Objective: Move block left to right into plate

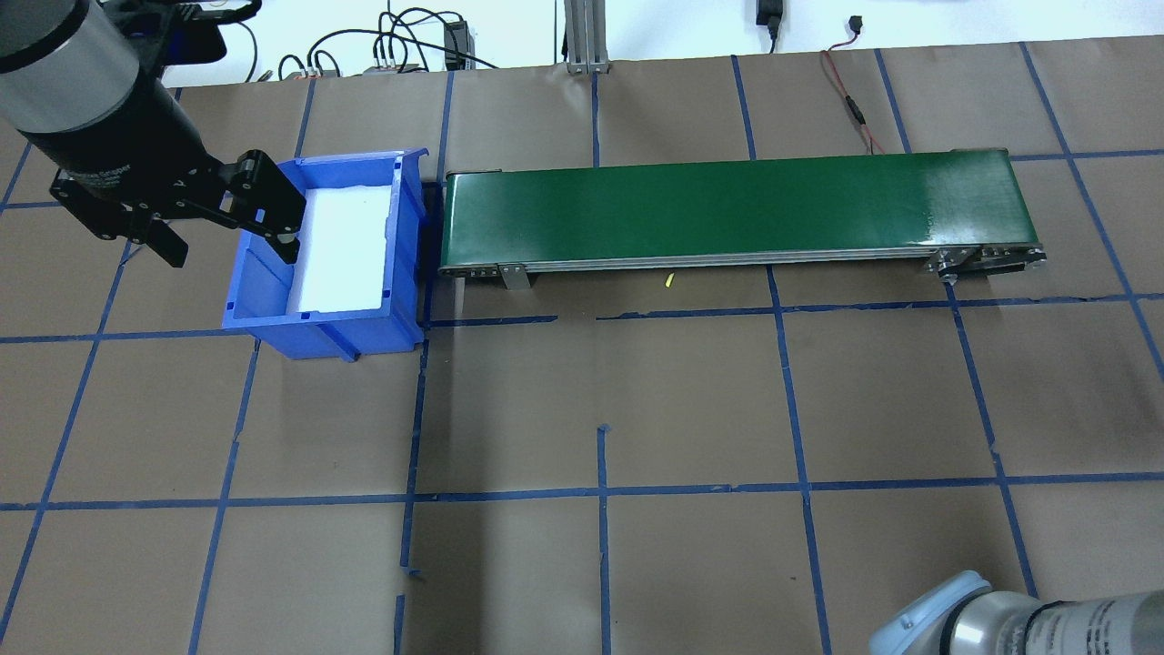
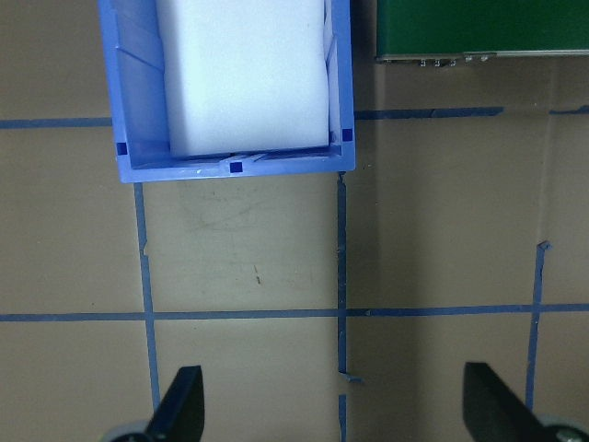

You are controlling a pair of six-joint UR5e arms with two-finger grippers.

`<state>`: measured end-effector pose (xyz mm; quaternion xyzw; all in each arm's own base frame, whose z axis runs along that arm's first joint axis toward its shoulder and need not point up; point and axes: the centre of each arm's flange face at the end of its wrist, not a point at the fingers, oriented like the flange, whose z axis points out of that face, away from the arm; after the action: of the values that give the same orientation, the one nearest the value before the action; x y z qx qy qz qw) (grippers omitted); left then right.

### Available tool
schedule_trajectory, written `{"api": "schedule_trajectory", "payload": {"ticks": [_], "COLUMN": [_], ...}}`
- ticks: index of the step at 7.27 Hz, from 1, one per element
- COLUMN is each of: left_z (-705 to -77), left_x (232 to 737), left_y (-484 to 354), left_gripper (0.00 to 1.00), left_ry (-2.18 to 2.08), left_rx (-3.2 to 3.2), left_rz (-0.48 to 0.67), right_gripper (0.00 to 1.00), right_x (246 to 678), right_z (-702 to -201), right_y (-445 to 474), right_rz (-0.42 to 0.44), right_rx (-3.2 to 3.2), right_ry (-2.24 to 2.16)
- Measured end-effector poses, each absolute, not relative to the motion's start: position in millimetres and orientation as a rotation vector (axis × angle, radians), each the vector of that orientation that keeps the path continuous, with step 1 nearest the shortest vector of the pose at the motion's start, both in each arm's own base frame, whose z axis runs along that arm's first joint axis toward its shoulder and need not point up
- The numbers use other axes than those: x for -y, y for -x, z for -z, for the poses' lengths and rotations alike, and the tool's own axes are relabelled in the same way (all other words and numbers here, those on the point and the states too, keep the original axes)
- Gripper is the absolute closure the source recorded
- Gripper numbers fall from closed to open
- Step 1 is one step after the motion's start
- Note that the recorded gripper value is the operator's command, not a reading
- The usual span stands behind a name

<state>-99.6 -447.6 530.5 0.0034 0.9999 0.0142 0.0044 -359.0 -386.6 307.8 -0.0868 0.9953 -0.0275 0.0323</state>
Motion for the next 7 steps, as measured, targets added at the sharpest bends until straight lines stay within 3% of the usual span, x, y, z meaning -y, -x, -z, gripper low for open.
{"api": "schedule_trajectory", "payload": {"ticks": [3,5,7], "left_z": [-528,-528,-532], "left_x": [450,453,451], "left_y": [102,102,100], "left_gripper": [0.0,0.0,0.0], "left_ry": [-0.001,0.003,0.0], "left_rx": [-3.148,-3.154,-3.142], "left_rz": [-0.052,-0.052,-0.04], "right_gripper": [0.02,0.0,0.0], "right_x": [483,499,494], "right_z": [-356,-390,-435], "right_y": [207,85,0], "right_rz": [0.062,0.015,0.049], "right_rx": [-3.07,-3.114,-3.144], "right_ry": [0.281,0.16,0.057]}}
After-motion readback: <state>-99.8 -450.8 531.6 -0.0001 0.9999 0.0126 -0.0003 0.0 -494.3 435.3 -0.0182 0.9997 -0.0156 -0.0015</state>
